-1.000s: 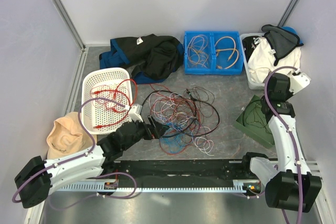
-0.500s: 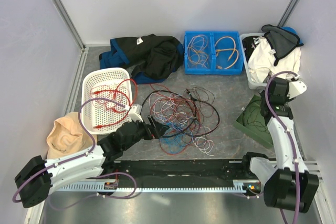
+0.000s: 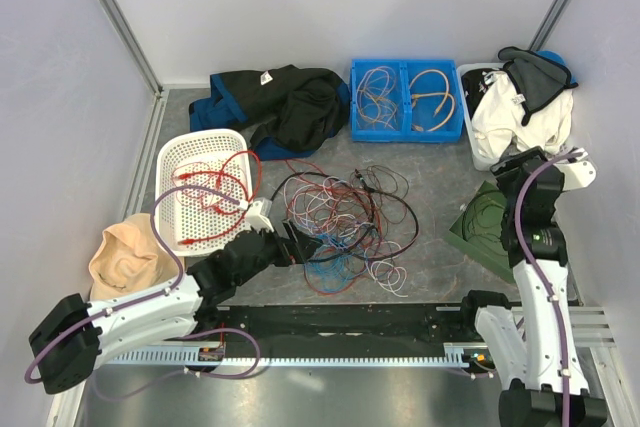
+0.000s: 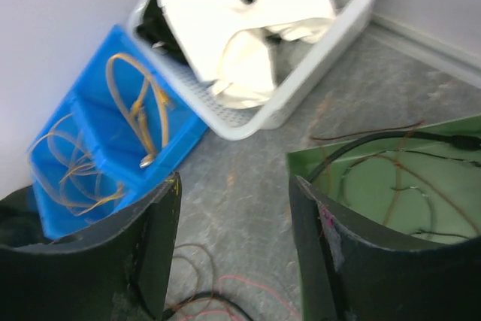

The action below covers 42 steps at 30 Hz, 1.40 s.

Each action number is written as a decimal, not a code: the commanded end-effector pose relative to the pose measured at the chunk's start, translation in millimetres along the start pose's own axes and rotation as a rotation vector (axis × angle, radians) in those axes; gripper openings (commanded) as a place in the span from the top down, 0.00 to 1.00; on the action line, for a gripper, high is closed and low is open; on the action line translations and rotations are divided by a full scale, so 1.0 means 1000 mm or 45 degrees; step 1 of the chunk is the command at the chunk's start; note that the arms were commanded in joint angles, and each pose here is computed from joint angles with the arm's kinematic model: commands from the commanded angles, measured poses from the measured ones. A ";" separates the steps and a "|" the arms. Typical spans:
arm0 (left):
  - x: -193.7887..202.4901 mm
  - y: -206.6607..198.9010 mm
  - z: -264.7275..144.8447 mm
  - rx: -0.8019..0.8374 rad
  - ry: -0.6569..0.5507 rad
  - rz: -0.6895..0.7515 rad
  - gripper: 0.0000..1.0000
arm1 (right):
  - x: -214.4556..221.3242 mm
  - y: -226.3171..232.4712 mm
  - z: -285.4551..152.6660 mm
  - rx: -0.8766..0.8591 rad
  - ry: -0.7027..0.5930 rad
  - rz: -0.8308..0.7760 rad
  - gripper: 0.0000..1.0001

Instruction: Untangle the cables

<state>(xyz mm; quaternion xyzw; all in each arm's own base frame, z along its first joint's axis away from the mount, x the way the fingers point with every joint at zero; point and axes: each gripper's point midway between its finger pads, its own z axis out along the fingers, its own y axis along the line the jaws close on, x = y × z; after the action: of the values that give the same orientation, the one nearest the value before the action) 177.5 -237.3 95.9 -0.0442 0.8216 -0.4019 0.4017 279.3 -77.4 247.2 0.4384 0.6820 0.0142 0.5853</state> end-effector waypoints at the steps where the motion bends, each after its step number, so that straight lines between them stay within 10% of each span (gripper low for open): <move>1: -0.020 -0.010 0.002 -0.005 -0.086 -0.044 0.00 | 0.039 0.051 -0.009 -0.348 0.224 0.071 0.37; 9: -0.043 0.002 -0.006 -0.183 -0.163 -0.017 0.00 | 0.203 0.129 -0.068 -0.737 0.766 -0.532 0.39; 28: -0.093 -0.003 -0.034 -0.410 -0.288 -0.042 0.00 | 0.376 0.172 -0.158 -1.180 0.956 -1.070 0.40; 42: -0.100 0.000 -0.048 -0.416 -0.327 -0.025 0.00 | 0.398 0.203 -0.152 -1.158 0.848 -0.986 0.38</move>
<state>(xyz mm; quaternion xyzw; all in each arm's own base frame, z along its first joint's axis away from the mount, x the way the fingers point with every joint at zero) 207.2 -176.8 164.6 -0.1443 0.8287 -0.2640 0.4719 268.5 344.2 55.3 -0.1972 0.8849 0.2070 0.3677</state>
